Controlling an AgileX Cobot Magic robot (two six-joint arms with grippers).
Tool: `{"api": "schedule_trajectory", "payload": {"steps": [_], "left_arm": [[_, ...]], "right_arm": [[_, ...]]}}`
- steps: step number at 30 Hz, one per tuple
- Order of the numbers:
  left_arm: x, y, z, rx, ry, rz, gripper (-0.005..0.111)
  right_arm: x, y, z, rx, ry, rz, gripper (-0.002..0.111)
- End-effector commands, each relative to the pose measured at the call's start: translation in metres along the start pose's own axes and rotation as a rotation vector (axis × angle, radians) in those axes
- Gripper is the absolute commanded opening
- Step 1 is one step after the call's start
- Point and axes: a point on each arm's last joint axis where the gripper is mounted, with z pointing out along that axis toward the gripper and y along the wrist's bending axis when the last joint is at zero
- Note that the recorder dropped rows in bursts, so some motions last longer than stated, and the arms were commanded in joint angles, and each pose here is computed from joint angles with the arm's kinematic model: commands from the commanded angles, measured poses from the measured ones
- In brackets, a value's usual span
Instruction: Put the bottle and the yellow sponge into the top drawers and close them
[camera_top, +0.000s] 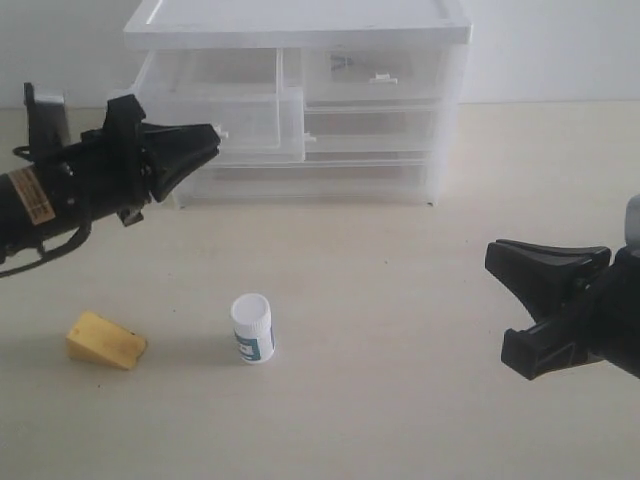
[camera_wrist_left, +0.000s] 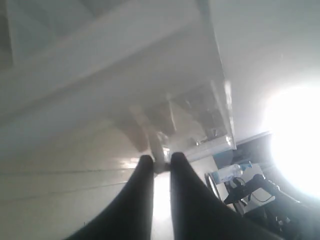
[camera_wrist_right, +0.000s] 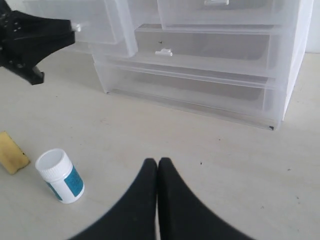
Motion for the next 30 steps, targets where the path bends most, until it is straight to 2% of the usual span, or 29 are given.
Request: {"api": "schedule_trajectory", "payload": {"steps": [1, 9, 11, 16, 18, 21, 23, 26, 30], "left_arm": [[0.026, -0.019, -0.022, 0.035, 0.069, 0.072, 0.004], [0.034, -0.017, -0.028, 0.006, 0.094, 0.085, 0.006], [0.034, -0.017, -0.028, -0.001, 0.094, 0.085, 0.015], [0.037, -0.016, -0.028, 0.0, 0.127, 0.109, 0.054], [0.04, -0.014, -0.03, -0.011, 0.175, 0.131, 0.06], [0.048, -0.014, -0.034, 0.008, 0.281, 0.155, 0.056], [0.054, -0.015, -0.037, 0.02, 0.357, 0.151, 0.05], [0.063, -0.017, -0.042, 0.052, 0.424, 0.165, 0.032], [0.068, -0.022, -0.051, 0.075, 0.419, 0.22, 0.007]], "right_arm": [[-0.002, 0.001, 0.001, -0.004, -0.013, -0.012, 0.0], [-0.002, 0.0, 0.001, -0.003, -0.009, -0.012, 0.0], [-0.002, 0.0, 0.001, -0.002, -0.007, -0.012, 0.0], [-0.001, 0.0, 0.001, -0.001, -0.005, -0.012, 0.0], [-0.001, 0.0, 0.001, 0.001, 0.0, -0.012, 0.0], [0.0, 0.0, 0.001, 0.005, 0.012, -0.012, 0.0], [0.001, 0.001, 0.001, -0.005, 0.021, -0.029, 0.0], [0.002, 0.002, 0.0, -0.023, 0.029, -0.038, 0.0], [0.002, 0.002, 0.0, -0.023, 0.03, -0.033, 0.0]]}}
